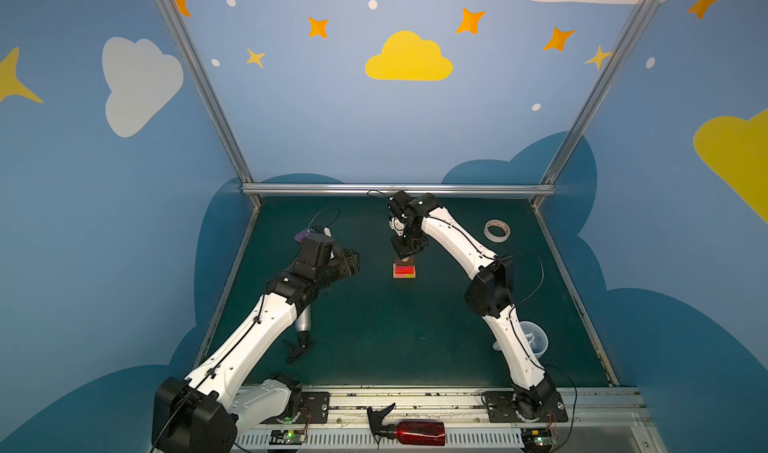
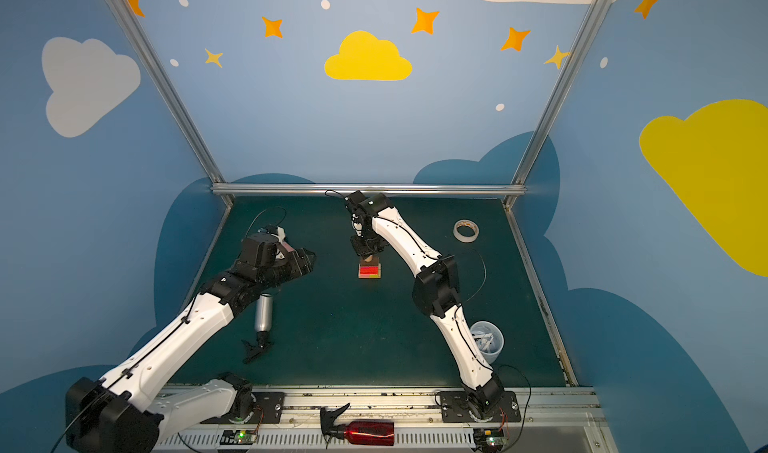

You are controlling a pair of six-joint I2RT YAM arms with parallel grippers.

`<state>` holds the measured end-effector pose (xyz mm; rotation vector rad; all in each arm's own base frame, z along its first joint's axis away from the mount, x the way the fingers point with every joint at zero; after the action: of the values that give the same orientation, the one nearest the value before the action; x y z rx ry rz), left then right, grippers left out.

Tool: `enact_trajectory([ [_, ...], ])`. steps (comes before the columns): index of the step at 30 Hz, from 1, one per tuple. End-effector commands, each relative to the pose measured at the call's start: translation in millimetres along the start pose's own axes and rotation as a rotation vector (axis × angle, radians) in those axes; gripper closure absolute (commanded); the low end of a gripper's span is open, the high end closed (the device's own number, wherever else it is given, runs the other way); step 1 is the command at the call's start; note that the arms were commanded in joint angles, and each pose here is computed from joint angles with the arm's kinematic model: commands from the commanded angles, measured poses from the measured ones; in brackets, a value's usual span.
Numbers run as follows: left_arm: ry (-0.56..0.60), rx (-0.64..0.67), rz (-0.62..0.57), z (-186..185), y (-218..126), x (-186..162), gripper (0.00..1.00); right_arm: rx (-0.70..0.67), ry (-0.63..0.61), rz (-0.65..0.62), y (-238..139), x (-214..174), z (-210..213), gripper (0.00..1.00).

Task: Build the wood block tower
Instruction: 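Lower the wooden cylinder onto the top of the brown block, then open the right gripper to release the wooden cylinder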

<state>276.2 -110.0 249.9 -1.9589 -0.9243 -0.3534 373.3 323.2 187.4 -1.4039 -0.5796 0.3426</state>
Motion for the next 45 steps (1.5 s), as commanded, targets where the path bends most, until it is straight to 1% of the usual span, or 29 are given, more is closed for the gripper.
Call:
enact_trajectory([
  [1,0.005,-0.013,-0.012,1.0,-3.4,0.0,0.19,0.004,0.007,0.027,5.7,-1.6,1.4,1.00],
  [25,0.005,-0.014,-0.013,1.8,-4.0,-0.6,0.19,-0.014,0.013,0.039,10.2,-2.1,-2.0,1.00],
  [33,0.005,-0.014,-0.014,1.7,-4.0,-0.5,0.19,-0.015,0.015,0.043,12.9,-2.0,-2.1,0.90],
  [35,0.005,-0.012,-0.015,1.9,-4.0,-0.5,0.19,-0.015,0.017,0.044,13.2,-2.0,-2.2,0.86],
  [38,0.005,-0.013,-0.015,1.8,-4.0,-0.2,0.19,-0.015,0.020,0.042,12.6,-1.9,-2.7,0.76],
  [40,0.005,-0.013,-0.016,1.7,-4.0,-0.1,0.19,-0.017,0.022,0.042,13.2,-1.6,-3.1,0.71],
  [43,0.004,-0.012,-0.017,1.7,-4.4,0.1,0.19,-0.014,0.023,0.032,12.8,-0.2,-2.7,0.59],
  [45,0.005,-0.010,-0.018,2.0,-5.0,0.3,0.19,-0.013,0.028,0.026,12.7,0.9,-2.5,0.53],
])
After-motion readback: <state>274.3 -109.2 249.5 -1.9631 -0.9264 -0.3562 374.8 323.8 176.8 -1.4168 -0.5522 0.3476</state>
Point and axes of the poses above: each gripper's point midway between its finger pads, its own y axis out along the fingers, its own z axis along the line the jaws close on, x = y × z, the point moved 7 cm from there along -y, back along the fingers, and after that the axes turned 4 degrees about -y, right-handed, at the moved point
